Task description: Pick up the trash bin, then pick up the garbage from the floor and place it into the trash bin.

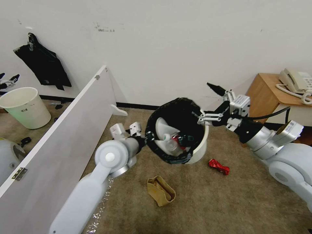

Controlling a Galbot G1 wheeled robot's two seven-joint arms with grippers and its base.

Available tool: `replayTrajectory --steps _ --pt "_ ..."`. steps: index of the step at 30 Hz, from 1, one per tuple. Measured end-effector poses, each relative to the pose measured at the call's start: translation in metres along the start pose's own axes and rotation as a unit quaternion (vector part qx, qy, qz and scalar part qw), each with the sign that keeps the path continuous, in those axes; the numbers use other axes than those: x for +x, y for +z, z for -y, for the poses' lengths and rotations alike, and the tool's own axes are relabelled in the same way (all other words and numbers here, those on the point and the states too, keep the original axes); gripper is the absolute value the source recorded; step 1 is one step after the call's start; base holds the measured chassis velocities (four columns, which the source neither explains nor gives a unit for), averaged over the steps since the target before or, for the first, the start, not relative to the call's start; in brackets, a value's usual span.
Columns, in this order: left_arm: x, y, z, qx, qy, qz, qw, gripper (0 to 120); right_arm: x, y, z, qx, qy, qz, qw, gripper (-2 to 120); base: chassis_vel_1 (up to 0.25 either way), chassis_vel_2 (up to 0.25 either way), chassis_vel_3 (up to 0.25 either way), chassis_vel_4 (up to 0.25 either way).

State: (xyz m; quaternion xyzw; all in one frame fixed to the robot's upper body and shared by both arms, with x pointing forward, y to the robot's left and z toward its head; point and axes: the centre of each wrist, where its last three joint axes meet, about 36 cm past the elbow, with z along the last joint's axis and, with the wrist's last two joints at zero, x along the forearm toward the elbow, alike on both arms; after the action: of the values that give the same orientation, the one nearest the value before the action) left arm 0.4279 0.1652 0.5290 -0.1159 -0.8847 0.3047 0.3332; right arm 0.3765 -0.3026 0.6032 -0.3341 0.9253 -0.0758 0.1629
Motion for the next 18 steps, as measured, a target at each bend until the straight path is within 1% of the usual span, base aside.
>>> replayTrajectory --steps 2,3,6,10,12,13,15,18 --pt "0.008 0.006 -0.008 -0.001 -0.012 0.005 0.9999 1 0.0 0.001 0.0 -0.005 0.008 0.002 1.0 100 0.0 0.0 0.0 0.0" --pt "0.008 0.006 -0.008 -0.001 -0.012 0.005 0.9999 1 0.0 0.001 0.0 -0.005 0.008 0.002 1.0 100 0.0 0.0 0.0 0.0" --pt "0.019 0.015 -0.017 -0.004 -0.027 0.014 0.9995 1 0.0 0.004 0.0 -0.012 0.021 0.003 1.0 100 0.0 0.0 0.0 0.0" --pt "0.025 0.018 -0.02 -0.005 -0.033 0.019 0.9993 1 0.001 0.008 -0.001 -0.019 0.029 0.0 0.999 100 0.0 0.0 0.0 0.0" --pt "0.034 0.019 -0.022 -0.008 -0.037 0.027 0.9989 1 0.002 0.016 -0.003 -0.031 0.039 -0.008 0.999 100 0.0 0.0 0.0 0.0" --pt "0.034 0.019 -0.022 -0.008 -0.037 0.027 0.9989 1 0.002 0.016 -0.003 -0.031 0.039 -0.008 0.999 100 0.0 0.0 0.0 0.0" --pt "0.04 0.02 -0.024 -0.011 -0.042 0.035 0.9984 1 0.002 0.023 -0.002 -0.038 0.044 -0.018 0.998 100 0.0 0.0 0.0 0.0" --pt "0.043 0.02 -0.025 -0.013 -0.044 0.039 0.9982 1 0.002 0.026 -0.001 -0.041 0.045 -0.022 0.998 100 0.0 0.0 0.0 0.0"
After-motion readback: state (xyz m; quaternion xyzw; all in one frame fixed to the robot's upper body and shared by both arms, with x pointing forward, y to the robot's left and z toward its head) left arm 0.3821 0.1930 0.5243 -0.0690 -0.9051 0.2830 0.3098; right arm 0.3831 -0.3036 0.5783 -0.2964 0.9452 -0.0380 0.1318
